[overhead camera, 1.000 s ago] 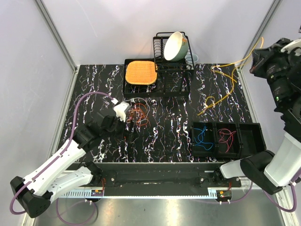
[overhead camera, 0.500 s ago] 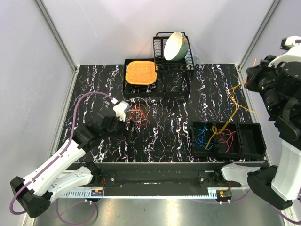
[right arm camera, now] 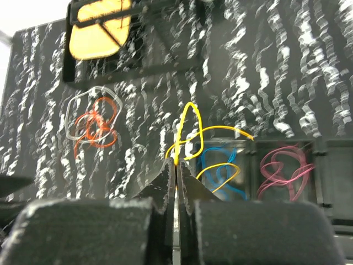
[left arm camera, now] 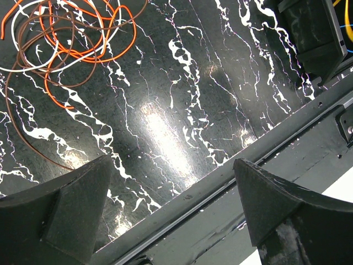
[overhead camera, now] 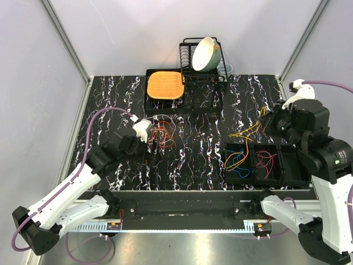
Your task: Untangle the cables
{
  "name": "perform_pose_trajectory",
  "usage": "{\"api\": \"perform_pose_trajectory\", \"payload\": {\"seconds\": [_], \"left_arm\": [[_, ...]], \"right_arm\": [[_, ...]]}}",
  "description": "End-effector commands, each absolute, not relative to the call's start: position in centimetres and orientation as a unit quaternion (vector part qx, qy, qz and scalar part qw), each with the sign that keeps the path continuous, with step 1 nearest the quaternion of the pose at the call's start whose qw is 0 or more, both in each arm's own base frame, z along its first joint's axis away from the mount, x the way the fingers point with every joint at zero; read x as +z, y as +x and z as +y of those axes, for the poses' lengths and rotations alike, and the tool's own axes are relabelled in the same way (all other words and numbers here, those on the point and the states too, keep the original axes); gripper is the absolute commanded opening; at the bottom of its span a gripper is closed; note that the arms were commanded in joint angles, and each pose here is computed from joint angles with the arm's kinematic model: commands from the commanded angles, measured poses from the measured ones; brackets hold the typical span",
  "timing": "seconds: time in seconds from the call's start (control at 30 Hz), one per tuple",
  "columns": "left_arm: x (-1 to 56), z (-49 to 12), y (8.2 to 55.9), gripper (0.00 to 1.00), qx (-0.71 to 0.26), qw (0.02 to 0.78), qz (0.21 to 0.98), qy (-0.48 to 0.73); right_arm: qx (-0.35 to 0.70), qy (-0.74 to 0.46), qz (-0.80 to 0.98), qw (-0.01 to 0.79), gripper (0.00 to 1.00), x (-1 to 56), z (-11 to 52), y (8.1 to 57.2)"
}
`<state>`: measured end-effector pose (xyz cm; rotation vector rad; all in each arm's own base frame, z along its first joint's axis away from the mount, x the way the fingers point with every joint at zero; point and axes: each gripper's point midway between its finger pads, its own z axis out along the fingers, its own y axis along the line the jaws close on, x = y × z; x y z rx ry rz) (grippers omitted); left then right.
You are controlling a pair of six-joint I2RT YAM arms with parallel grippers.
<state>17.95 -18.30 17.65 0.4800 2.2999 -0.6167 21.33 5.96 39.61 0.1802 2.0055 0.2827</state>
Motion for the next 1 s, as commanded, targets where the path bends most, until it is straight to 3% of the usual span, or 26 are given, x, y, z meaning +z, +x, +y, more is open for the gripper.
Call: {"api": "perform_pose_trajectory", "payload": {"seconds": [0.0,0.47,0.67,0.97], "left_arm": [[18.5,-18.5,19.0,0.95,-0.234,0.377,0.877,0.185],[18.6,-18.4,19.0,0.94,-0.234,0.380,0.876,0.184],[18.8,-18.3,19.0,0.94,-0.234,0.383,0.874,0.185],[18.9,-18.2,19.0,0.94,-0.235,0.385,0.874,0.183]], "right_arm": [[0.178,0.090,0.831,0.520,0.00,39.3,7.7,21.2],[0.186,0.185,0.858,0.441,0.00,34.7,7.2,18.7],[0.139,0.219,0.883,0.391,0.00,29.3,6.2,18.1],[0.061,0.230,0.886,0.398,0.00,26.6,4.3,20.3]]}}
